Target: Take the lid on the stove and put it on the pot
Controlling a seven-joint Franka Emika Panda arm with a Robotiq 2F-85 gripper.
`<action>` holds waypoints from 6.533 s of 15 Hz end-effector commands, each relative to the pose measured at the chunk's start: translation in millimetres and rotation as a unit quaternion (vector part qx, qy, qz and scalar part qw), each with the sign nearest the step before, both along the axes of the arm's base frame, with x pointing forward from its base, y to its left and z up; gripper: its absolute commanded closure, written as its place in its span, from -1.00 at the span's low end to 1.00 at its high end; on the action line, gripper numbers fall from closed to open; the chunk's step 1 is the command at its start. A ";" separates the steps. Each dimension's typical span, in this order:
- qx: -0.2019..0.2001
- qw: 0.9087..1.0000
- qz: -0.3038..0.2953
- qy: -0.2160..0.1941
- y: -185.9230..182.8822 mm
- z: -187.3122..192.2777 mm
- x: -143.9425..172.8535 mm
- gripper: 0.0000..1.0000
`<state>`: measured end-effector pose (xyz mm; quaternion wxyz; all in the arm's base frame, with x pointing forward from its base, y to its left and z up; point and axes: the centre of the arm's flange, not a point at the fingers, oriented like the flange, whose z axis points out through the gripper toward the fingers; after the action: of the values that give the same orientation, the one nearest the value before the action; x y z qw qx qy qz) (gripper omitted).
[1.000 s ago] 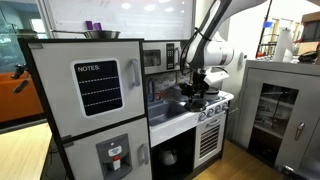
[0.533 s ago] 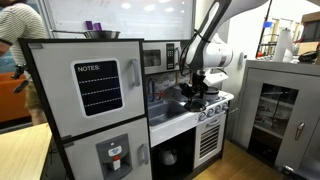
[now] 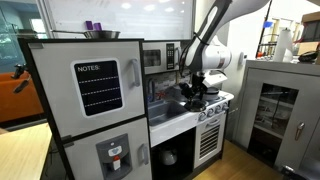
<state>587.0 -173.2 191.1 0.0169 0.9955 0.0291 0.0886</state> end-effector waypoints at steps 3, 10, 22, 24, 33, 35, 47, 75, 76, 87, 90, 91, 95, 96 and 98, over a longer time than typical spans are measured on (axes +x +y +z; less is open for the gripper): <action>0.002 1.000 0.009 -0.011 -11.0 -3.0 7.3 -1.00; 0.004 1.000 0.009 -0.006 -15.1 -12.2 10.0 -1.00; 0.001 1.000 0.012 -0.012 -12.4 -9.2 19.6 0.54; 0.001 1.000 0.011 -0.013 -14.0 -8.1 19.7 0.78; -0.005 1.000 0.004 0.001 -11.2 -0.9 10.6 0.83; -0.004 1.000 0.001 0.008 -9.4 2.9 3.0 0.83; -0.006 1.000 -0.007 0.025 9.7 20.5 -58.3 0.83; -0.038 0.994 -0.069 -0.075 -57.0 126.7 -15.3 0.83; -0.039 0.994 -0.071 -0.074 -59.9 125.8 -11.5 0.83; -0.045 0.994 -0.070 -0.075 -59.9 120.4 -12.9 0.33; -0.045 0.994 -0.070 -0.075 -59.9 120.4 -12.9 0.33; -0.045 0.994 -0.070 -0.075 -59.9 120.4 -12.9 0.33; -0.043 0.993 -0.074 -0.080 -65.1 118.5 -8.6 0.83; -0.043 0.993 -0.076 -0.081 -68.8 118.9 -7.6 0.83; -0.043 0.992 -0.081 -0.084 -77.4 120.7 -6.6 0.83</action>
<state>573.8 -236.7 310.6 0.0712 0.9836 -0.0402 0.1606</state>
